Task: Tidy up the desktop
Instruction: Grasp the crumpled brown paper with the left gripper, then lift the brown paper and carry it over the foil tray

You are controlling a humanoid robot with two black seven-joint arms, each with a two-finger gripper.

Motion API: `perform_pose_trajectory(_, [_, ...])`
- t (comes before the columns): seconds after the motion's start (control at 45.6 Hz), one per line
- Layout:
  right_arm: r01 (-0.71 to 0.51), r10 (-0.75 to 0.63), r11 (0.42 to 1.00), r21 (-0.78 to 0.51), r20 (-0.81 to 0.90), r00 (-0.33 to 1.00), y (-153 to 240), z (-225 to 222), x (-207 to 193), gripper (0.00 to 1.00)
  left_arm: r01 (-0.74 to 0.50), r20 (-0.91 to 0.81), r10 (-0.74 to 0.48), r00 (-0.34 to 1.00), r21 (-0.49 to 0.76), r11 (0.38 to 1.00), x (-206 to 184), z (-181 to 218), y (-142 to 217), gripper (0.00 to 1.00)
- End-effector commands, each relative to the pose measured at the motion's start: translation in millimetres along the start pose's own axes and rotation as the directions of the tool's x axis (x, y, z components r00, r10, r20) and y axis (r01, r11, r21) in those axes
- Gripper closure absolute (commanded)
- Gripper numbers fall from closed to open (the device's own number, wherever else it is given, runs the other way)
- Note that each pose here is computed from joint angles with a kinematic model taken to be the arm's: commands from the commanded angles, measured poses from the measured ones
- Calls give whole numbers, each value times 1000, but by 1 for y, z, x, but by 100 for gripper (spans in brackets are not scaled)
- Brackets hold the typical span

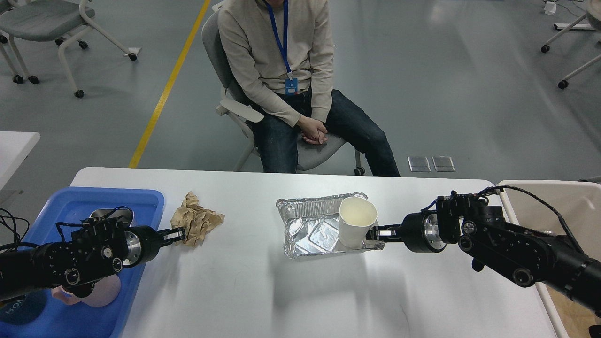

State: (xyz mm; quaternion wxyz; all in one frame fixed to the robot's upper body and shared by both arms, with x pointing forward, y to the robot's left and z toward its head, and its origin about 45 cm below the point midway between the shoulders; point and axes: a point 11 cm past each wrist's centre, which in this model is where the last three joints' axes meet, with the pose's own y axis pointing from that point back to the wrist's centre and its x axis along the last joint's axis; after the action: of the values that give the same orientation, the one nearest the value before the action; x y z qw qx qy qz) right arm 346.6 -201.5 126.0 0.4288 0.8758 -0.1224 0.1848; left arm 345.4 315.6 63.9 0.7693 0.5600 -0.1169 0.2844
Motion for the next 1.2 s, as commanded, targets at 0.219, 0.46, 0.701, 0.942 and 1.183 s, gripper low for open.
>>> perform_pose_trajectory(0.219, [-1,1,1000,-1,-2,1000,0,0,1,100,-21,-6,21,1000,-39,999,25,-1,19,100])
perform_pose_trajectory(0.46, [-1,1,1000,0,-2,1000,0,0,1,100,-75,-9,75,997,-66,995,70,-8,76,100])
perform_pose_trajectory(0.701, [0,0,1000,3,-5,1000,-1,-2,1,100,-124,-18,123,992,-121,985,87,-10,141,100])
perform_pose_trajectory(0.942, [3,-3,1000,6,-6,1000,-2,-3,1,100,-97,27,103,994,-177,979,83,-5,198,100])
perform_pose_trajectory(1.183, [5,-5,1000,5,-8,1000,-2,-4,1,100,-68,76,96,992,-309,949,108,41,219,100])
